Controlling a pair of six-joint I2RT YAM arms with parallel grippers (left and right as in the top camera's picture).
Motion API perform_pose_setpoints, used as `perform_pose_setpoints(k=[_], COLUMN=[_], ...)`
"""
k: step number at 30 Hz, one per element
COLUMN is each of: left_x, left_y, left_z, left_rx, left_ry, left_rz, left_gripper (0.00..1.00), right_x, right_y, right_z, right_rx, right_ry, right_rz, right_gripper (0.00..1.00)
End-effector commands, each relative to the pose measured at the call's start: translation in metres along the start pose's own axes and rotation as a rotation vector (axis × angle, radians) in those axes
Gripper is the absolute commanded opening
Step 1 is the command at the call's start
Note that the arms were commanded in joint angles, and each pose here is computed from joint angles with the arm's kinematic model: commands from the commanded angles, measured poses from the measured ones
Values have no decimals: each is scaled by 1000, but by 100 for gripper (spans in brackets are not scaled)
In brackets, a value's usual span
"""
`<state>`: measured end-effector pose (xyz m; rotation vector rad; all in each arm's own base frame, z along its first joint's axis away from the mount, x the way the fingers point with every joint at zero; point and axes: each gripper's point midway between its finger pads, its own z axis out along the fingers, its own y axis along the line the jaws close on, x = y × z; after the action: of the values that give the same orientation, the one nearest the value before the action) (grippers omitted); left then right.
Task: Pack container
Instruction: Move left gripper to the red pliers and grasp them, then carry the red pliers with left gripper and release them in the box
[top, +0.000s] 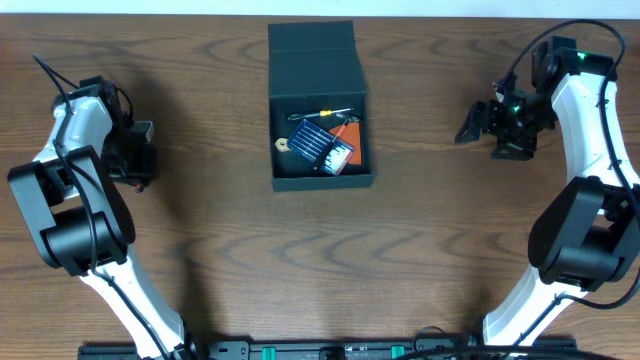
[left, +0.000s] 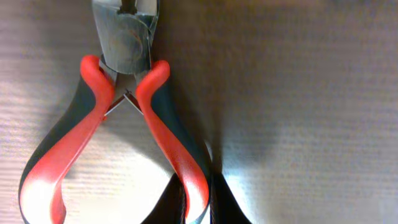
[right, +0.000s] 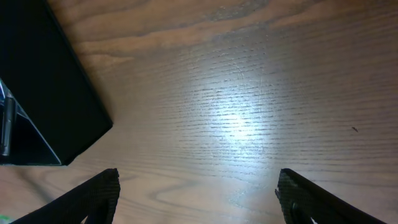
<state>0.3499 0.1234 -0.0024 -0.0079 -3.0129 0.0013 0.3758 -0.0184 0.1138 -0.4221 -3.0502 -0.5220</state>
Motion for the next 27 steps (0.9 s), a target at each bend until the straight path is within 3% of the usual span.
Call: perform_pose_setpoints(k=[1,7,11,16,21,27], left_x=[1,-16,-15,3,18,5], left_y=[-3,-26,-72,-161,-236,-283], left_z=[-15,-100,-170,-234,-242,-203], left_rx=[0,-70,-125,-176,-206,-211], left_ry=[-11,-214,-399,-593,-642,-577], left_rz=[-2,90,248,607,976,1199], left_gripper=[6,6,6,6,6,6], right_x=[0,-4,-6,-7,-9,-9], right_y=[6,6,6,6,7,7], right_z=[3,3,3,3,3,3], right_rx=[-14,-15,-16,-16,-16,-16], right_ry=[7,-10,-19,-22,-29,-29], right_rz=[4,-2,-5,-7,-10,-10], right_gripper=[83,82,82,82,82,82])
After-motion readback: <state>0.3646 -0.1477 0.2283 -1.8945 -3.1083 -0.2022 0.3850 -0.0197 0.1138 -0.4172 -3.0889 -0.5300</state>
